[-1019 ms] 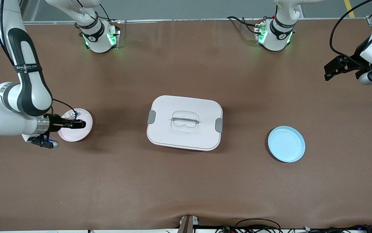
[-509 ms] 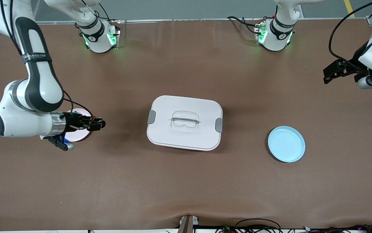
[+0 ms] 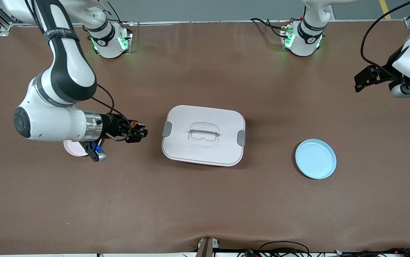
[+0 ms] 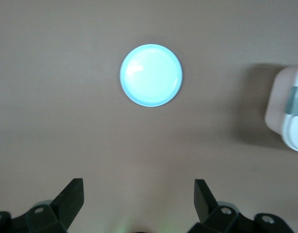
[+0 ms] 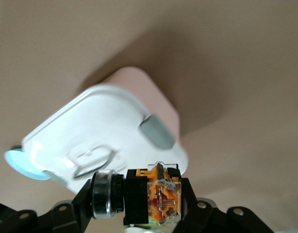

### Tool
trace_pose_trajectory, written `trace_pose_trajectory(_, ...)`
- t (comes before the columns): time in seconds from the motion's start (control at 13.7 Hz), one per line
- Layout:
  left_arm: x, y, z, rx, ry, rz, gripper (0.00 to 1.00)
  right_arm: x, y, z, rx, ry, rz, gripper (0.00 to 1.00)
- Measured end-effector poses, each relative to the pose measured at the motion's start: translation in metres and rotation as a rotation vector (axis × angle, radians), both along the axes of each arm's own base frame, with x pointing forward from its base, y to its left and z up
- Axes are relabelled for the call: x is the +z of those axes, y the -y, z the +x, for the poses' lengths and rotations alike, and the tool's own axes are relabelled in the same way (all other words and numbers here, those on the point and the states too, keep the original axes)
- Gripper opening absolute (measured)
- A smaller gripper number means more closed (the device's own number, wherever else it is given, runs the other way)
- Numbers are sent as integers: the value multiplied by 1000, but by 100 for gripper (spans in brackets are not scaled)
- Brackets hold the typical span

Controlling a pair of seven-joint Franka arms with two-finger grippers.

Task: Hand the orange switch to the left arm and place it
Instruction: 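Lift the switch with the right gripper and carry it over the box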

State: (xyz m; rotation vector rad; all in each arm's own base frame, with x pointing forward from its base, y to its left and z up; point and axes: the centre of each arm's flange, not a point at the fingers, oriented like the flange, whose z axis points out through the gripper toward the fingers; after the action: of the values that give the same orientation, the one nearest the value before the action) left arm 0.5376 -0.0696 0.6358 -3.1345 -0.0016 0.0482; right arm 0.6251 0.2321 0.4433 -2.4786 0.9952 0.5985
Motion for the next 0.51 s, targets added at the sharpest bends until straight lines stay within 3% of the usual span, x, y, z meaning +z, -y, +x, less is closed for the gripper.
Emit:
trace_pose_trajectory(0.22, 13, 35, -9, -42, 4, -144, 100, 26, -45, -11, -91, -47, -23, 72)
trace_pose_trajectory(0.51, 39, 88, -21, -91, 68, -354, 100, 40, -90, -26, -161, -90, -14, 72)
